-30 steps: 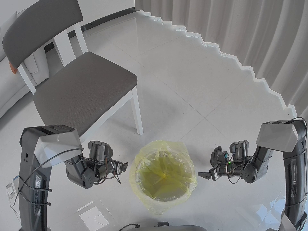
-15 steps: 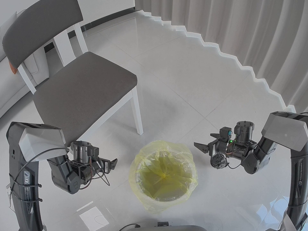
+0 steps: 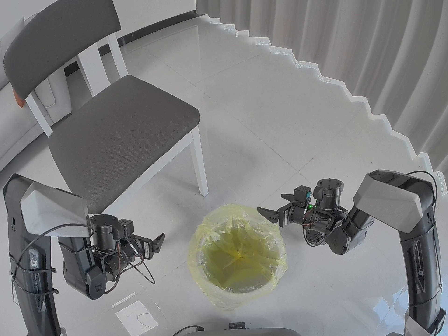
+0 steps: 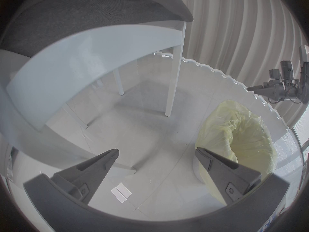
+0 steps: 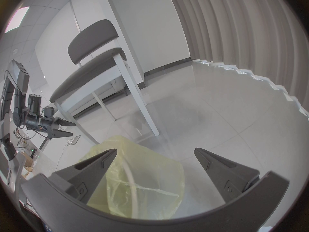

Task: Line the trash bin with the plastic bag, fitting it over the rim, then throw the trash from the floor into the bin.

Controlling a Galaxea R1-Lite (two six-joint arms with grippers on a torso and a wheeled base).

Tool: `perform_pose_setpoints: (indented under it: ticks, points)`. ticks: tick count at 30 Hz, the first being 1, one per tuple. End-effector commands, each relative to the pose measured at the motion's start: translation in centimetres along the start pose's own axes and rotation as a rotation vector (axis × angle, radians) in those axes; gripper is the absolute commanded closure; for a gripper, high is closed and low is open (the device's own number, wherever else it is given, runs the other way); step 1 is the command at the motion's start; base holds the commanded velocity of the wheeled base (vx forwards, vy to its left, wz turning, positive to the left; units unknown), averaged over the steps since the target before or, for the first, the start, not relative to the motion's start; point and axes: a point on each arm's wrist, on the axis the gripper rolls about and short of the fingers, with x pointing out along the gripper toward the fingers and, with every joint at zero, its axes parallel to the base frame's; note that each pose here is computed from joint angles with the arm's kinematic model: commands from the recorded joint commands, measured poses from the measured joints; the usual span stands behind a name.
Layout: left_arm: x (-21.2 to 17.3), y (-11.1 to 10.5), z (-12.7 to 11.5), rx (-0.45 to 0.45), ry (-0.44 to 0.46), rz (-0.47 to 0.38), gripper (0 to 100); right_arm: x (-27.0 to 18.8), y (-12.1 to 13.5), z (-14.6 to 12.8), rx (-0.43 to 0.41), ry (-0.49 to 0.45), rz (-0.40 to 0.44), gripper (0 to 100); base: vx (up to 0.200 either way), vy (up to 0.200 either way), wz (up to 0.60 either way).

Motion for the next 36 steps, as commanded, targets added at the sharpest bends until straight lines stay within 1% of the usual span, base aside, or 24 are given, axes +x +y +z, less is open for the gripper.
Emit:
perform_pose_setpoints:
  ticks: [1, 6, 11, 13, 16, 18, 21, 22, 25, 30, 32, 36]
  points:
    - [-0.8, -0.1, -0.5, 0.001, 0.016, -0.003, 0, 1.1, -0.5, -1.8, 0.011, 0.033, -0.002, 0, 0.000, 0.000, 0.00]
    - [-0.9, -0.1, -0.6, 0.002, 0.012, -0.002, 0, 1.3, -0.7, -2.3, 0.019, 0.055, -0.003, 0, 0.000, 0.000, 0.00]
    - [-0.9, -0.1, -0.6, 0.001, 0.015, -0.004, 0, 1.4, -0.8, -3.4, 0.033, 0.104, -0.006, 0, 0.000, 0.000, 0.00]
    - [-1.0, -0.1, -0.7, 0.000, 0.018, -0.002, 0, 1.6, -0.9, -3.7, 0.026, 0.114, -0.004, 0, 0.000, 0.000, 0.00]
    - [-1.4, -0.2, -0.8, -0.001, 0.018, -0.004, 0, 1.9, -1.1, -3.9, 0.027, 0.137, -0.005, 0, 0.000, 0.000, 0.00]
    - [-1.7, -0.2, -0.8, 0.002, 0.002, -0.006, 0, 2.1, -1.2, -4.0, 0.032, 0.164, -0.005, 0, 0.000, 0.000, 0.00]
    - [-2.0, -0.3, -1.0, 0.004, 0.011, -0.008, 0, 2.4, -1.3, -3.8, 0.032, 0.186, -0.005, 0, 0.000, 0.000, 0.00]
    - [-2.0, -0.3, -0.9, 0.003, 0.011, -0.008, 0, 2.7, -1.4, -3.6, 0.022, 0.209, -0.005, 0, 0.000, 0.000, 0.00]
    - [-2.0, -0.3, -0.8, 0.002, 0.007, -0.006, 0, 2.9, -1.5, -3.5, -0.002, 0.206, -0.002, 0, 0.000, 0.000, 0.00]
    - [-1.9, -0.3, -0.7, 0.000, -0.003, -0.009, 0, 2.6, -1.3, -3.3, -0.002, 0.206, -0.002, 0, 0.000, 0.000, 0.00]
    - [-1.9, -0.4, -0.7, 0.001, 0.000, -0.010, 0, 2.4, -1.3, -2.5, -0.011, 0.179, -0.004, 0, 0.000, 0.000, 0.00]
    - [-1.9, -0.4, -0.8, 0.000, 0.005, -0.013, 0, 2.1, -1.5, -1.4, -0.016, 0.155, -0.010, 0, 0.000, 0.000, 0.00]
